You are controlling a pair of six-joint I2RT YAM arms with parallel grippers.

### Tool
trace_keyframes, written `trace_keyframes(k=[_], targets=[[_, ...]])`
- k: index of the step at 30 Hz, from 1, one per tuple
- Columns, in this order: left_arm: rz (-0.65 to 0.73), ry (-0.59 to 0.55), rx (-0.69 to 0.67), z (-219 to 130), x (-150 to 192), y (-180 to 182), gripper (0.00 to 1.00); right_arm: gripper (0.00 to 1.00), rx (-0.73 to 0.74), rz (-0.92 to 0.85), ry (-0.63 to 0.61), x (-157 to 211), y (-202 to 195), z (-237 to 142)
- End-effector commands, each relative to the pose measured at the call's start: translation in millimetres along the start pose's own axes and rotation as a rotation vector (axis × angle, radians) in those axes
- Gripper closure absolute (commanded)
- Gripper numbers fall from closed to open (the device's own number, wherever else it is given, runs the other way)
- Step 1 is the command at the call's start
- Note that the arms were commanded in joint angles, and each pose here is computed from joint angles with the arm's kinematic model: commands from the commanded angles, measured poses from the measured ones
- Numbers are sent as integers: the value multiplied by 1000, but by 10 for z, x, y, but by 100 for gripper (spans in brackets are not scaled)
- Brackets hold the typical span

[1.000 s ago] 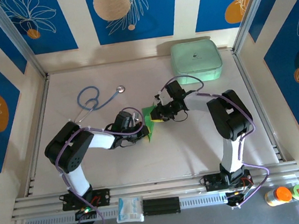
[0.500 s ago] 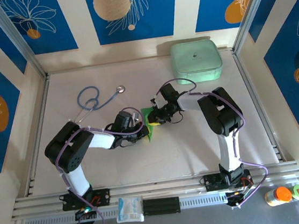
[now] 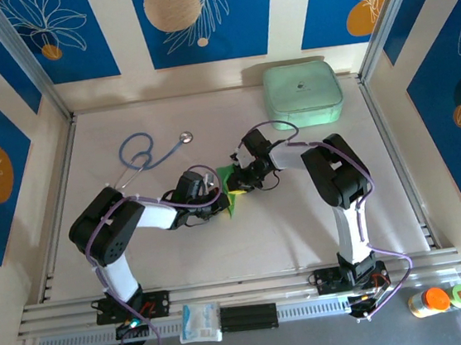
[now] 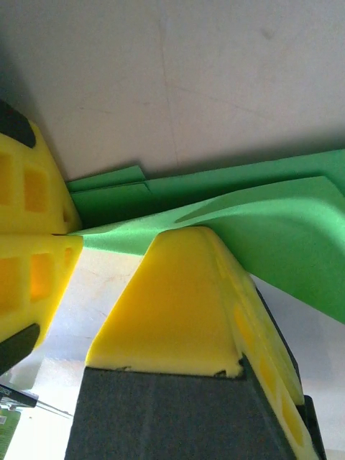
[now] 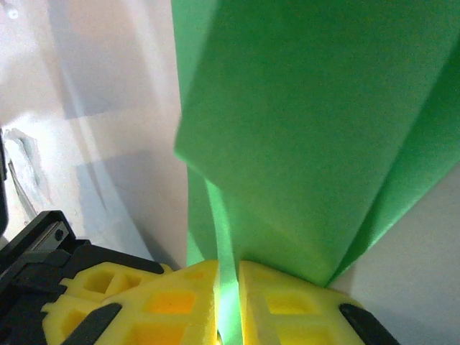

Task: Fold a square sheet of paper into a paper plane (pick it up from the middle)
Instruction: Fold the wing for the fifth time at the center of the table.

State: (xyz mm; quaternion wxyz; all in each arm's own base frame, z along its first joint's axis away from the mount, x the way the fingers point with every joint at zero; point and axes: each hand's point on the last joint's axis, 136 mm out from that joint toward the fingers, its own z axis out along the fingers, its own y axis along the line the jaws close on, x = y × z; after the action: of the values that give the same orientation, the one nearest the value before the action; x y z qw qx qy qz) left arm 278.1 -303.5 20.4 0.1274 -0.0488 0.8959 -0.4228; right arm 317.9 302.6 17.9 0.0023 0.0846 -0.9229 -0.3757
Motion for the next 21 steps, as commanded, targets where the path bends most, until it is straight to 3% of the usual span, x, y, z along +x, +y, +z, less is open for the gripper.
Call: trace_keyframes(k=[1, 11, 16, 21], targets=[[-84, 105, -186, 32, 351, 522, 97, 82, 142, 54, 60, 166, -346, 141], [-6, 4, -135, -358, 59, -59, 79, 83, 236, 85, 86, 231, -498, 177], [59, -35, -27, -485, -57, -474, 79, 83, 239, 91, 88, 232, -489, 178], [94, 16, 39, -308, -19, -690, 83, 84, 235, 102, 95, 242, -491, 193]])
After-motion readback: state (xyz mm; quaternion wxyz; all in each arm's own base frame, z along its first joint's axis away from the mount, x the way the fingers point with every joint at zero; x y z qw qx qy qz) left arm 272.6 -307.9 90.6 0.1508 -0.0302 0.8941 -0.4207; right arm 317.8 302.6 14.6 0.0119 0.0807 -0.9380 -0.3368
